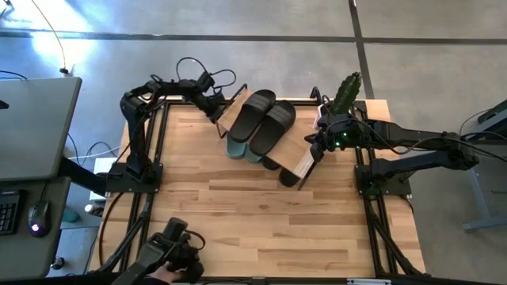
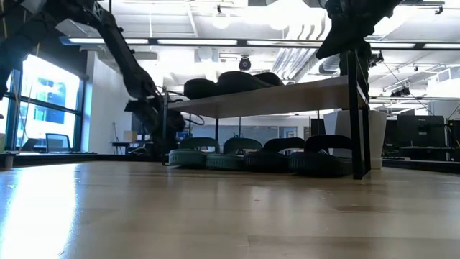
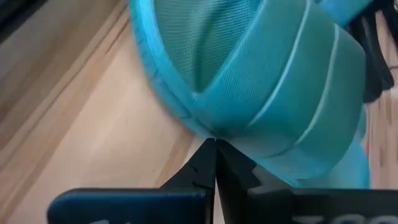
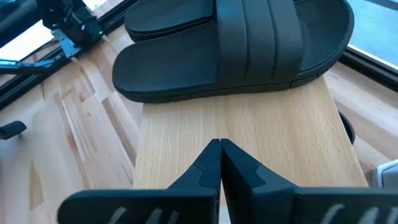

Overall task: Pick and place slides into the shelf
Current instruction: Adjust the green slides under the shelf

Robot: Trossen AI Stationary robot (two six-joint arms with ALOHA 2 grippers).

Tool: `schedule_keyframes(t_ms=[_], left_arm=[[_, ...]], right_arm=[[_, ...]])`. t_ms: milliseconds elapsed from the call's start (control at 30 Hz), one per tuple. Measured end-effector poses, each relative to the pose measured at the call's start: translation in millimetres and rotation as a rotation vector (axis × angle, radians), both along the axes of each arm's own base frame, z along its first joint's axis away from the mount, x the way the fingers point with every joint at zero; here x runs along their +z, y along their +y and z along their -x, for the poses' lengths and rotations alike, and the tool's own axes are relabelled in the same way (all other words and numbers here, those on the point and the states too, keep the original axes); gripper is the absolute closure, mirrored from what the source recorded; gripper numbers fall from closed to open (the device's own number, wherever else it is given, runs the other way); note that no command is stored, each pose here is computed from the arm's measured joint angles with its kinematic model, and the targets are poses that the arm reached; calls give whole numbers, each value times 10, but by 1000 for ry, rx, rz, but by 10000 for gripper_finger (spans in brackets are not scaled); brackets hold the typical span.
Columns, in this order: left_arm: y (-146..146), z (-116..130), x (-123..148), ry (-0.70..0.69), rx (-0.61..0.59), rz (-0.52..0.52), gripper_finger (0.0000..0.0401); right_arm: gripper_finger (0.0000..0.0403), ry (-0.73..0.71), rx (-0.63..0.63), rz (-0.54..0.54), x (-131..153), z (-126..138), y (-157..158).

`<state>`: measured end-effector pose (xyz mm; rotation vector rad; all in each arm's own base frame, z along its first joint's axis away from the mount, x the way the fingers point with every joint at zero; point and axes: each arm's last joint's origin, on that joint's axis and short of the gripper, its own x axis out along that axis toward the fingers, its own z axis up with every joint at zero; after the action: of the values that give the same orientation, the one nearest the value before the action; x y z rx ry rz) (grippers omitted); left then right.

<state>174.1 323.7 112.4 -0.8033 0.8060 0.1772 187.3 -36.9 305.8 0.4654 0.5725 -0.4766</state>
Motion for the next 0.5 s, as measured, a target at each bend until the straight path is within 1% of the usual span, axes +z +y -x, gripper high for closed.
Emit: schedule_keyframes(t_ms=[67, 167, 267, 400, 500], left_arm=[[32, -18, 25, -9, 24, 9, 401], [86, -52, 90, -28, 26, -23, 401], [102, -121, 98, -20, 26, -24, 401], [97, -241, 72, 26, 25, -32, 401], [101, -311, 82, 30, 20, -75, 401]], right_arm=[[403, -3, -8, -8, 0, 0, 0], [403, -4, -10, -11, 0, 0, 0], [403, -5, -15, -16, -1, 0, -1], [403, -2, -15, -17, -4, 2, -1], [403, -1, -16, -17, -4, 2, -1]])
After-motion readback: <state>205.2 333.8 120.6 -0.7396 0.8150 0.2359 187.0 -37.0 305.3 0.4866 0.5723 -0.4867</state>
